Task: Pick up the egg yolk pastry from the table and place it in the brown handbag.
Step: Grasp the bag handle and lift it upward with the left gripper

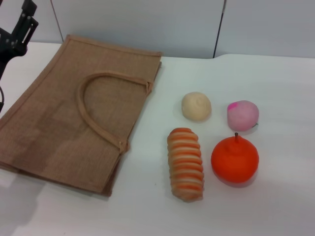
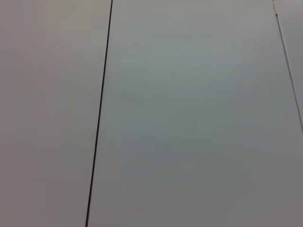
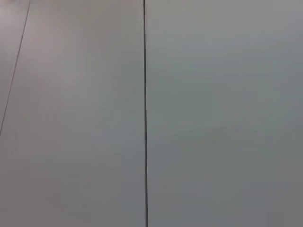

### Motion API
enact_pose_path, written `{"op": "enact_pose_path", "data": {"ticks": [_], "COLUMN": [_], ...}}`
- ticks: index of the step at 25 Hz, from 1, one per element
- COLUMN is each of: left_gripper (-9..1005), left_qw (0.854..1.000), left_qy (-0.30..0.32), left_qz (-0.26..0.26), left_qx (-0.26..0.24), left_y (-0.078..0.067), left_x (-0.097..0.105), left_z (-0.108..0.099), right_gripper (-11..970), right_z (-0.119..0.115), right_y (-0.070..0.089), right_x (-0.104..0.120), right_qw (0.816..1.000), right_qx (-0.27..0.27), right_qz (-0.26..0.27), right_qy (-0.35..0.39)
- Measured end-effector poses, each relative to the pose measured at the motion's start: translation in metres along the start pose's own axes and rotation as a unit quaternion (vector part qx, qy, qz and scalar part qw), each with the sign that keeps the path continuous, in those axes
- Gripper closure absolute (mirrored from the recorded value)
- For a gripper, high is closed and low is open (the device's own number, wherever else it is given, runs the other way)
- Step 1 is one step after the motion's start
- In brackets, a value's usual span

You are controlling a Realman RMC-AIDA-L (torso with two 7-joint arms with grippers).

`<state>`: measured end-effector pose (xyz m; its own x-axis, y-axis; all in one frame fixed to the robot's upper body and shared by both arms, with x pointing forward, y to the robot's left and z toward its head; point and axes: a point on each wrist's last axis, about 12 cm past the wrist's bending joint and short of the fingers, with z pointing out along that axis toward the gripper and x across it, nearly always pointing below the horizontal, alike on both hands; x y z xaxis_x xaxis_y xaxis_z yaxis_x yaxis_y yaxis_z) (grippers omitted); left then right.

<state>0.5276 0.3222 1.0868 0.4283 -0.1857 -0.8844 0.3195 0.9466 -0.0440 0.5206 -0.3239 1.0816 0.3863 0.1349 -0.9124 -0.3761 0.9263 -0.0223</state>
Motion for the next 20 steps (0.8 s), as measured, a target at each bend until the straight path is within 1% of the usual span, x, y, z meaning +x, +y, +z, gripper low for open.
{"op": "enact_pose_path", "data": {"ticks": [15, 20], "left_gripper": [208, 207], "left_qw": [1.000, 1.000], "left_qy": [-0.001, 0.002], "left_qz": [0.000, -0.020], "left_qx": [0.001, 0.000], "left_y": [-0.0003, 0.0011], "left_x": [0.0000, 0.0001], "left_z": [0.0011, 0.0020], "right_gripper": [105, 105], "right_z": [0.0000, 0.0003], "right_y": [0.0000, -0.0001], "right_x": [0.0000, 0.0003], "right_qw": [1.000, 1.000], "right_qx": [0.000, 0.000], "right_qz": [-0.001, -0.001], "right_qy": [0.000, 0.001]}}
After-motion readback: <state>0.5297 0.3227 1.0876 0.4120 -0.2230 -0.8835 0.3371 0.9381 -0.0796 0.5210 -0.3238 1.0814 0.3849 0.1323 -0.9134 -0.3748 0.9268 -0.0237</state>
